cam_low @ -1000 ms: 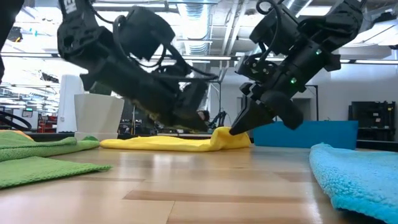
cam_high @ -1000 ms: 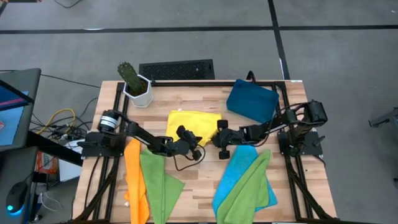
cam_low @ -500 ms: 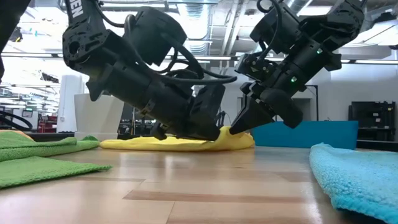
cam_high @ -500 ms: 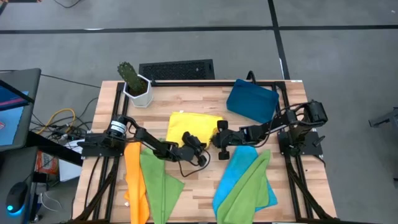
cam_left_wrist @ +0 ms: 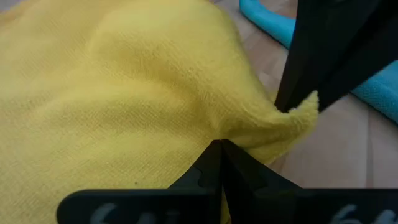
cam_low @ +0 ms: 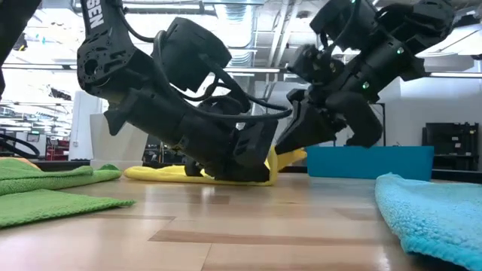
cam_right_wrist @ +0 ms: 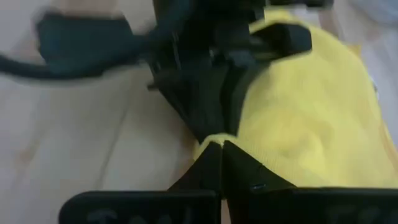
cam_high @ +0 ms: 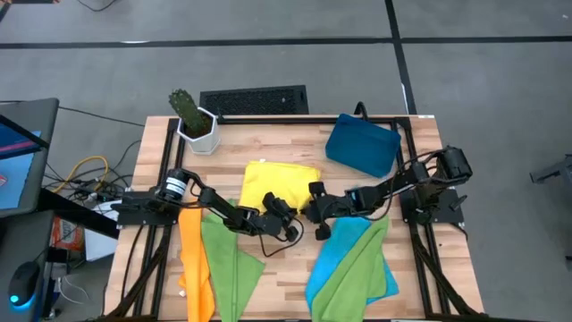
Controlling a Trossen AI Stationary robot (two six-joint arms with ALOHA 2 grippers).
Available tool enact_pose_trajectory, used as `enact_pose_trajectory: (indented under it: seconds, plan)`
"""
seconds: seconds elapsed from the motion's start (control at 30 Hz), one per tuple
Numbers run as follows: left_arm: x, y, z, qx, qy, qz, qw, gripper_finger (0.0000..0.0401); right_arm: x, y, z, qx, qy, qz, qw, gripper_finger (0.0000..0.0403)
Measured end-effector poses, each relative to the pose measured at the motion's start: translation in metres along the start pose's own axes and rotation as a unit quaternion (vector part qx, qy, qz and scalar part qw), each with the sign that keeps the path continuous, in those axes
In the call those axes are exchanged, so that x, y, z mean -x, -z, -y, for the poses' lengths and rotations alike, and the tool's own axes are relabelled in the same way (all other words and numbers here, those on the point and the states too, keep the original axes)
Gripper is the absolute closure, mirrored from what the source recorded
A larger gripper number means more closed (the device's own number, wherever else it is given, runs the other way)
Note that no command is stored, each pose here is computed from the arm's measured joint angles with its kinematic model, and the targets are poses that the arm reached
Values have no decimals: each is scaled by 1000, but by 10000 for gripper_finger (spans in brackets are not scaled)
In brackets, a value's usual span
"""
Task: Fold microfiber towels
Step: Fold the yellow microfiber cloth
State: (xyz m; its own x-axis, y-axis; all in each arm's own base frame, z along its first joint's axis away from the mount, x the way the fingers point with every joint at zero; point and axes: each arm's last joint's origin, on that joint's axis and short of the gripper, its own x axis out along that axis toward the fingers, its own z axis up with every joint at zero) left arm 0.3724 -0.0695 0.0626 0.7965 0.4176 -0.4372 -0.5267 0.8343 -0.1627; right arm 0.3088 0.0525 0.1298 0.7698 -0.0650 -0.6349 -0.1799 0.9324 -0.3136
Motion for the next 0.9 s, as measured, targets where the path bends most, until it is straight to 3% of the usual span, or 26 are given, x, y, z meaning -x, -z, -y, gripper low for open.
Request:
enact_pose_trajectory:
  seconds: [0.57,0.9]
  plan:
    - [1,-5,4,-59,11,-10,998,401,-6,0,10,-16,-8,23,1000,377]
    - [24,-33,1,-111,-7,-49,993,401,-5,-8,12,-20,2,58,998,371]
